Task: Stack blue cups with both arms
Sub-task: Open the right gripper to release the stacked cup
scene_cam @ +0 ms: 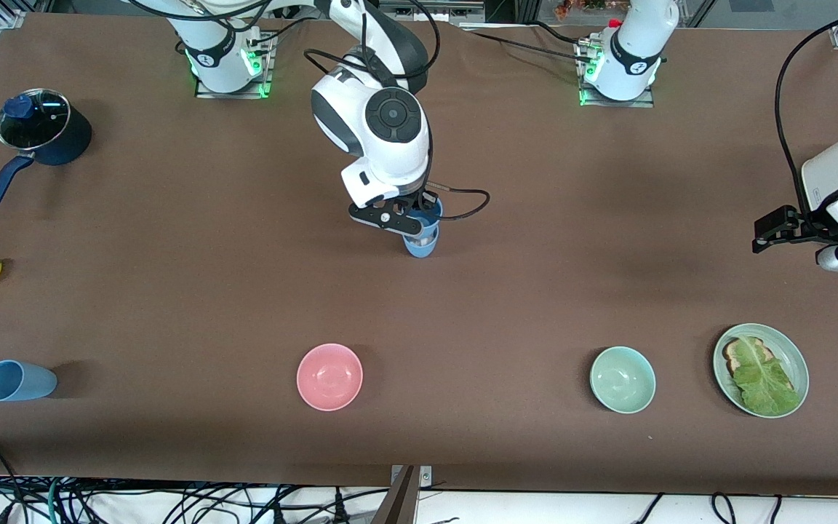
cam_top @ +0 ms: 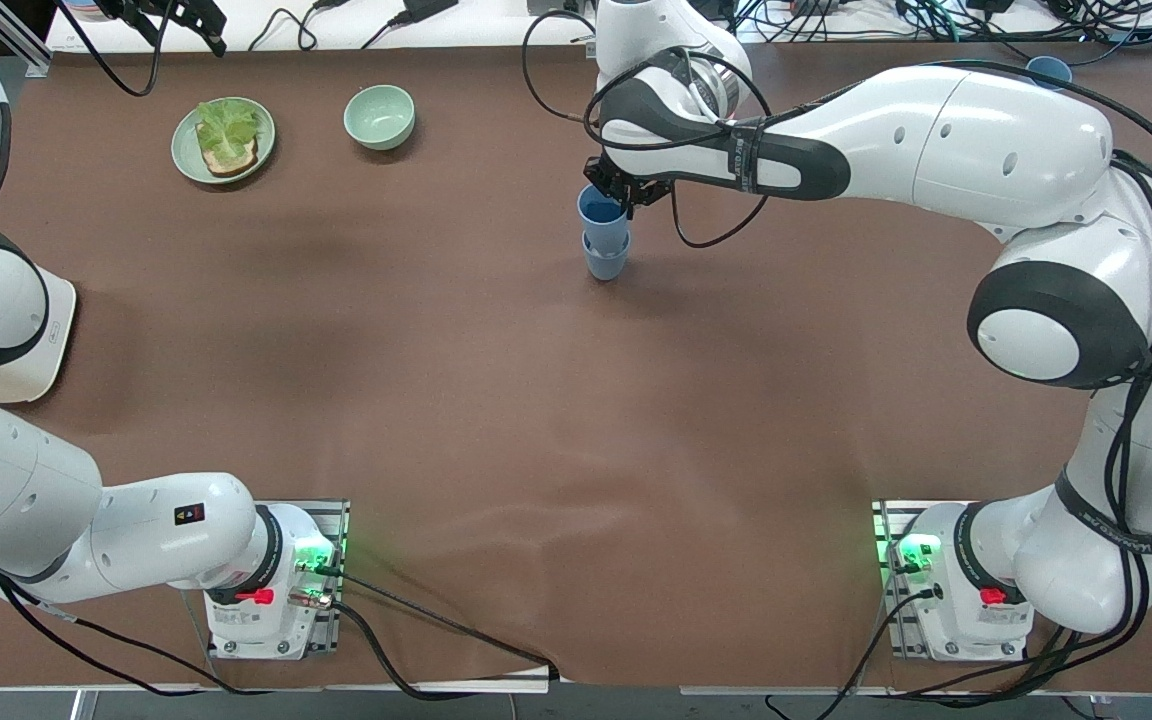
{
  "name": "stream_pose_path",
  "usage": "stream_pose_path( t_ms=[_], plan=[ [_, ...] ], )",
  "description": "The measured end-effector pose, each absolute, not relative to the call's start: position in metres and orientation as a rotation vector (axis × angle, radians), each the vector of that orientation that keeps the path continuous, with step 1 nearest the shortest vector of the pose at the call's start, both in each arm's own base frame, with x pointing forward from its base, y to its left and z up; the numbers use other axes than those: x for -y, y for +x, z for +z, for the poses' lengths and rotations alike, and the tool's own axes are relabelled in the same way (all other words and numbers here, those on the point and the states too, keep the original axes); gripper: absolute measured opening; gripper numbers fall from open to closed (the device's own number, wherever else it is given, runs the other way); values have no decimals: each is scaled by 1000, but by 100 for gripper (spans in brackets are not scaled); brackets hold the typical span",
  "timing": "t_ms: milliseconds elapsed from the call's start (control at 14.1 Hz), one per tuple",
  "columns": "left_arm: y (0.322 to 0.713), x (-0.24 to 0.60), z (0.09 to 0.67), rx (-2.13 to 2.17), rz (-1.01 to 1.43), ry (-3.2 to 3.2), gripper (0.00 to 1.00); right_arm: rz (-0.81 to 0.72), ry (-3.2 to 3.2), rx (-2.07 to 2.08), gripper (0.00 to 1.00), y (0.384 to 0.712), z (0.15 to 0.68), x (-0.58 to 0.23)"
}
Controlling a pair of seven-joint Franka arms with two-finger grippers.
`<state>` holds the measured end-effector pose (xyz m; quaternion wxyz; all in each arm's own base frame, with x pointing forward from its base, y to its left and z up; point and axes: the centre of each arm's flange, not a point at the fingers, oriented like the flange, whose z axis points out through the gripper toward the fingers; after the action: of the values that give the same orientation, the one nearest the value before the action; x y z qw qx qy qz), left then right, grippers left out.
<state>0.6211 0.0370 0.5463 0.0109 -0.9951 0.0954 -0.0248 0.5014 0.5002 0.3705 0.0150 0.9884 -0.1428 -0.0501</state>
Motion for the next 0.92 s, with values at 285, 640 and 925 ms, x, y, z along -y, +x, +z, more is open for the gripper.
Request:
stream_pose_path(
  t_ms=[285, 640, 925],
  plan=[
    [623, -28, 556, -319, -106, -3100, 99, -143, 3070, 437, 5, 502, 369, -500],
    [620, -23, 564, -292, -82, -3118, 99, -139, 3070, 442, 50, 503, 369, -499],
    [612, -23, 581, -268, -108, -3118, 99, -125, 3073, 450, 91, 508, 373, -497]
  ],
)
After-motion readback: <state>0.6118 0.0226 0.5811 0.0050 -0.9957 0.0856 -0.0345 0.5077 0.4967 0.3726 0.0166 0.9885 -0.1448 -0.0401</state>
